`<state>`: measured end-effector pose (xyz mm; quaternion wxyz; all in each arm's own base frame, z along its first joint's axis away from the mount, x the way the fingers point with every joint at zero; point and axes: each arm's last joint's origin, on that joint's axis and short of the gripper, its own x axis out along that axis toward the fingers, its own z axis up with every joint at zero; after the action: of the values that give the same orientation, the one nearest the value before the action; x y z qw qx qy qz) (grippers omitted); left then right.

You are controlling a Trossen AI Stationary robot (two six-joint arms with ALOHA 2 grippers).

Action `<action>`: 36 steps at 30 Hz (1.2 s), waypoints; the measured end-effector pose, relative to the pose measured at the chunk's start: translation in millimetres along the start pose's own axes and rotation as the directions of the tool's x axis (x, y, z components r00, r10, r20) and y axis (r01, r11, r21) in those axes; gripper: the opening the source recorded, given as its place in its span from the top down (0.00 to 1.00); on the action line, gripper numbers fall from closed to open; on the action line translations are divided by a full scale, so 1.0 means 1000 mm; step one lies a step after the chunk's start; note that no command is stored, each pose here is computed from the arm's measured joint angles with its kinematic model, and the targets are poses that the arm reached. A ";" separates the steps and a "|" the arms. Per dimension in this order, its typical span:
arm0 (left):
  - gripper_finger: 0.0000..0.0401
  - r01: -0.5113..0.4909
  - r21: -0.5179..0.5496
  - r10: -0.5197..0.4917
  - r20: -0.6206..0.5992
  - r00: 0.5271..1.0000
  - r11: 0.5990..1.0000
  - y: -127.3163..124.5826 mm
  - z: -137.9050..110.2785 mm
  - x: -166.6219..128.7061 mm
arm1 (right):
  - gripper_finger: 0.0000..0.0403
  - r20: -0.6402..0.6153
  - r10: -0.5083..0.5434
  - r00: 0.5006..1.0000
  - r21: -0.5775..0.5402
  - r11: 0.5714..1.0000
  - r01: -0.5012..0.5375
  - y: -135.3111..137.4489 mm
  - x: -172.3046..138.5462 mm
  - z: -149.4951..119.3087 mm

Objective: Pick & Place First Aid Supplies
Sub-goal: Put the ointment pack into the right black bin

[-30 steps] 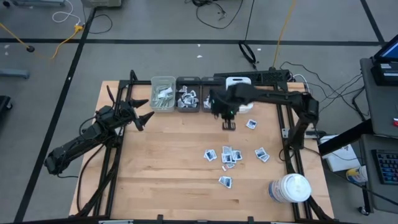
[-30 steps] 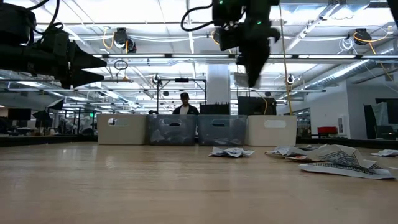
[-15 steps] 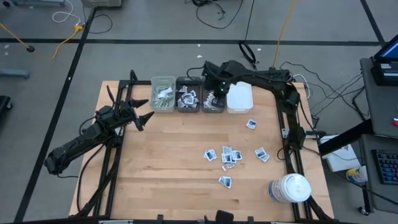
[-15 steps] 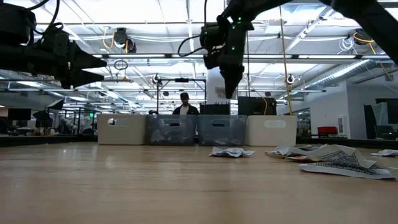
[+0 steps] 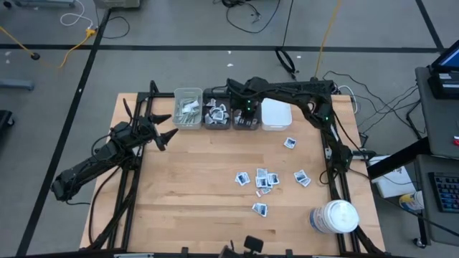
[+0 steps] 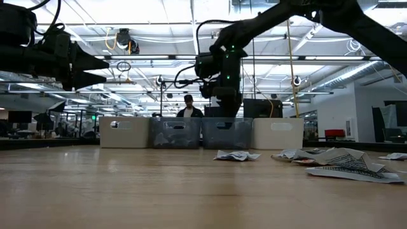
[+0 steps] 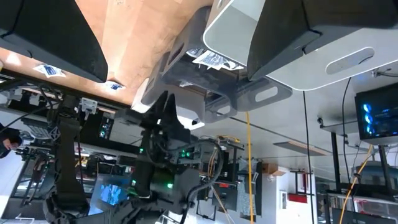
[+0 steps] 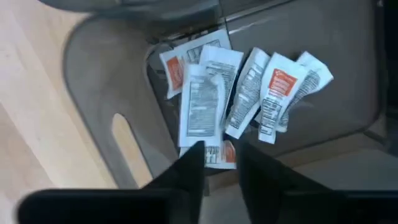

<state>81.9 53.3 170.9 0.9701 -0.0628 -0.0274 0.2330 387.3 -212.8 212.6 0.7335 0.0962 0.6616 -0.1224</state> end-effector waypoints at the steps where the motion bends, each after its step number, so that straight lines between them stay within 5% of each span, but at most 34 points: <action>1: 0.02 0.000 0.000 0.000 0.000 1.000 1.000 0.000 0.000 0.000 | 0.80 0.000 -0.004 1.000 0.012 1.000 0.004 0.000 0.000 0.000; 10: 0.02 0.000 0.000 0.000 0.000 1.000 1.000 0.000 0.000 0.000 | 0.55 0.005 -0.076 0.997 -0.007 0.997 0.076 -0.003 -0.002 0.001; 21: 0.02 0.000 0.000 0.000 0.000 1.000 1.000 0.000 0.000 0.000 | 0.54 0.055 -0.065 0.996 -0.060 0.996 0.069 0.004 -0.047 -0.013; 36: 0.02 0.000 0.000 0.000 0.000 1.000 1.000 0.000 0.000 0.000 | 0.55 0.201 0.045 0.978 -0.284 0.959 0.014 0.076 -0.087 -0.014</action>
<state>81.8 53.3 171.0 0.9701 -0.0628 -0.0275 0.2330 389.0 -132.0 295.8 0.8051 -0.0180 0.5921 -0.0296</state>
